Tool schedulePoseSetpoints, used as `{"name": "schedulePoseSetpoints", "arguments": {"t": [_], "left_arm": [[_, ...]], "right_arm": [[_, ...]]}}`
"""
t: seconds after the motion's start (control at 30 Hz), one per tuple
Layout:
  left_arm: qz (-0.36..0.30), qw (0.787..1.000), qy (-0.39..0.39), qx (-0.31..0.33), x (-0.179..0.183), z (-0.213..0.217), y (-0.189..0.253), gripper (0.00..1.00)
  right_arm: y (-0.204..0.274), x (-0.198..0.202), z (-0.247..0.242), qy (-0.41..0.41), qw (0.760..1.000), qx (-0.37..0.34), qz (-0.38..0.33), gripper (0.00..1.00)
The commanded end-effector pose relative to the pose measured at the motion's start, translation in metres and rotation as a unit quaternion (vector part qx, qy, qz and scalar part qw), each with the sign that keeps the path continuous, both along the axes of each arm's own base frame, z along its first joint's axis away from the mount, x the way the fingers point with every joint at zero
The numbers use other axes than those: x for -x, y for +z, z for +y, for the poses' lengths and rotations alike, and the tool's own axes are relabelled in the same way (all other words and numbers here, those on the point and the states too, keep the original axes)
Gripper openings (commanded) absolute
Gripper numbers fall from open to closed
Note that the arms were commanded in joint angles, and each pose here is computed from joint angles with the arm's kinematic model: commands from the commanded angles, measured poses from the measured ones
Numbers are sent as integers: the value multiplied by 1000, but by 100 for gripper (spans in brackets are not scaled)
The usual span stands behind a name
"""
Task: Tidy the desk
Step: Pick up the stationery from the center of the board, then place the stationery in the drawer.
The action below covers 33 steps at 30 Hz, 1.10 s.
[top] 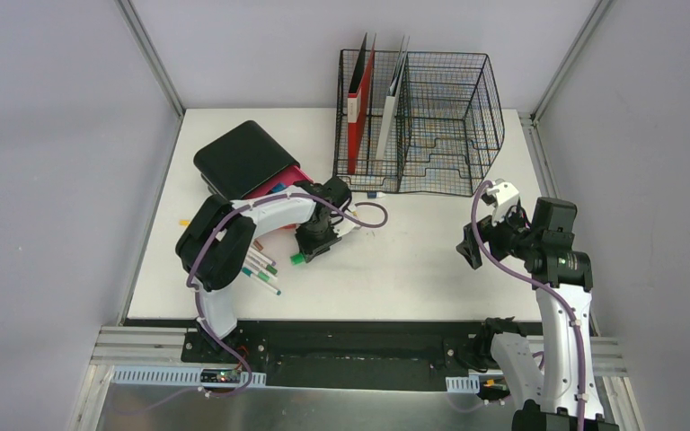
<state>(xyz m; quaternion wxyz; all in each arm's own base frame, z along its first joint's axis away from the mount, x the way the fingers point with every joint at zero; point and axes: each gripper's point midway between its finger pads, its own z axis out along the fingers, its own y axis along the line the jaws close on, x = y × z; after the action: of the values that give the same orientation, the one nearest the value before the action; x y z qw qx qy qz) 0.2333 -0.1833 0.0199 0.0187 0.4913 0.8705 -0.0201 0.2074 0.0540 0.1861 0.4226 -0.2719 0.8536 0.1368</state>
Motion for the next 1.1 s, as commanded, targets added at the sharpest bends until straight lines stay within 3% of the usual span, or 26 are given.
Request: {"name": "schedulePoseSetpoints", "arguments": {"t": [0.0, 0.13, 0.3, 0.6, 0.8, 1.07], "left_arm": [[-6, 1000, 9, 12, -5, -8, 6, 0], [-29, 999, 7, 44, -5, -21, 28, 0], [-78, 987, -15, 136, -2, -45, 78, 0], [-240, 936, -34, 256, -2, -39, 179, 0], [-388, 893, 0, 226, -31, -1, 236, 0], [-452, 876, 45, 165, -67, 37, 259, 0]], "right_arm": [[5, -1, 1, 8, 1000, 7, -19, 99], [4, -1, 1, 9, 1000, 5, -18, 99], [3, -2, 1, 9, 1000, 5, -13, 99], [2, -2, 1, 10, 1000, 4, -14, 99], [1, -2, 1, 10, 1000, 4, -13, 99], [0, -2, 1, 10, 1000, 4, -12, 99]]}}
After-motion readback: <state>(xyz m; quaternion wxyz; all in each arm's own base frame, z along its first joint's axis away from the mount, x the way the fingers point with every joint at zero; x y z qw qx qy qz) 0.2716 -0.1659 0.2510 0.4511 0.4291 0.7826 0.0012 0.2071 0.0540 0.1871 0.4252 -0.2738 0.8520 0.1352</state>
